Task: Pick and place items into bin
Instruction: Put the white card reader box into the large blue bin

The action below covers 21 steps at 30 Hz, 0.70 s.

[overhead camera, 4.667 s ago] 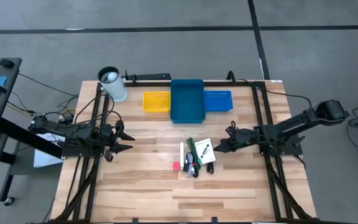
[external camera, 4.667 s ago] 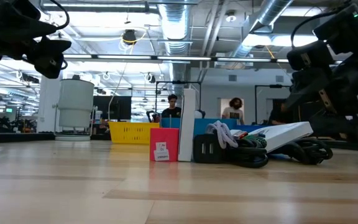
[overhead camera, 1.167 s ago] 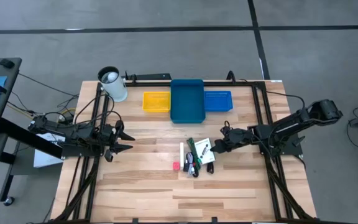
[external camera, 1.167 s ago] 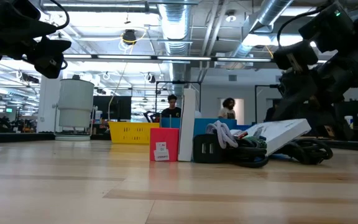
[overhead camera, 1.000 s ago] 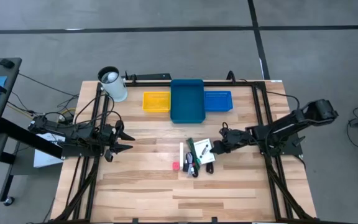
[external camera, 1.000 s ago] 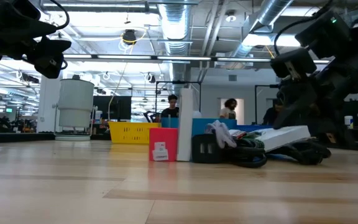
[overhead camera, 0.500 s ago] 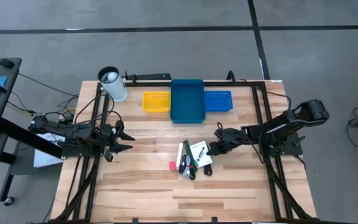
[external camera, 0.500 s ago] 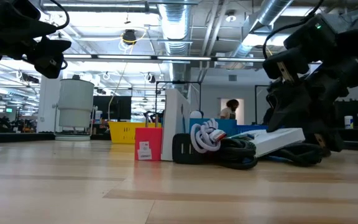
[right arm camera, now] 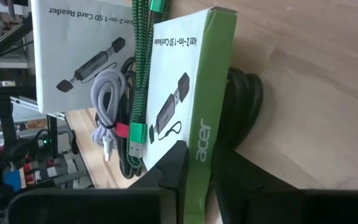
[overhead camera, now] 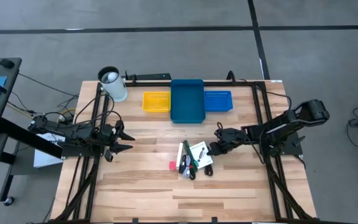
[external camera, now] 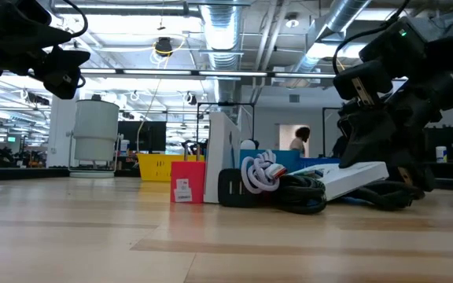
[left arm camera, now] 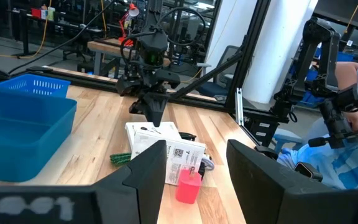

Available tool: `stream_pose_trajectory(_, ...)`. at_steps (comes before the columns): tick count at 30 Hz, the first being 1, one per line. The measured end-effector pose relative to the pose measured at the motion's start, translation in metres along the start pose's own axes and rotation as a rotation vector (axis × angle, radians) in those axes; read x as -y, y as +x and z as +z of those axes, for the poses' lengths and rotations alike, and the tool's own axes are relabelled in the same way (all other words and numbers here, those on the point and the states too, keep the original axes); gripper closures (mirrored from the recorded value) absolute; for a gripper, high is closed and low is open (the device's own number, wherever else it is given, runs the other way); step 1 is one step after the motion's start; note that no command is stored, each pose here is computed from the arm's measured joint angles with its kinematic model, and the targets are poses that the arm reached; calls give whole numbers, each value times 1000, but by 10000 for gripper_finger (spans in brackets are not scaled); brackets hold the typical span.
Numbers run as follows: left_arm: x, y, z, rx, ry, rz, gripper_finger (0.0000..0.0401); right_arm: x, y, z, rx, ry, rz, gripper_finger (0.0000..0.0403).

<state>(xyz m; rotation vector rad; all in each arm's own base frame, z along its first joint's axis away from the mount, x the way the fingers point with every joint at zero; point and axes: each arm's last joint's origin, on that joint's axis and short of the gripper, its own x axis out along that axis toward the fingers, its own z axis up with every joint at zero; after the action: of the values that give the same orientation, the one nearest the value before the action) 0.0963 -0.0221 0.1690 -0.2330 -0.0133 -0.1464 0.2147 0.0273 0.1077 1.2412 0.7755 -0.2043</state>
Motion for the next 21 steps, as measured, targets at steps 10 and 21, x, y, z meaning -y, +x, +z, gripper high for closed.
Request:
stream_pose_trajectory(10, 0, 0, 0, 0, 0, 0, 242, -5, -16, 1, 48, -21, -16, 349)
stream_pose_trajectory(21, 0, 0, 0, 0, 0, 0, 242, -25, -40, 12, 166, -101, 71, 349)
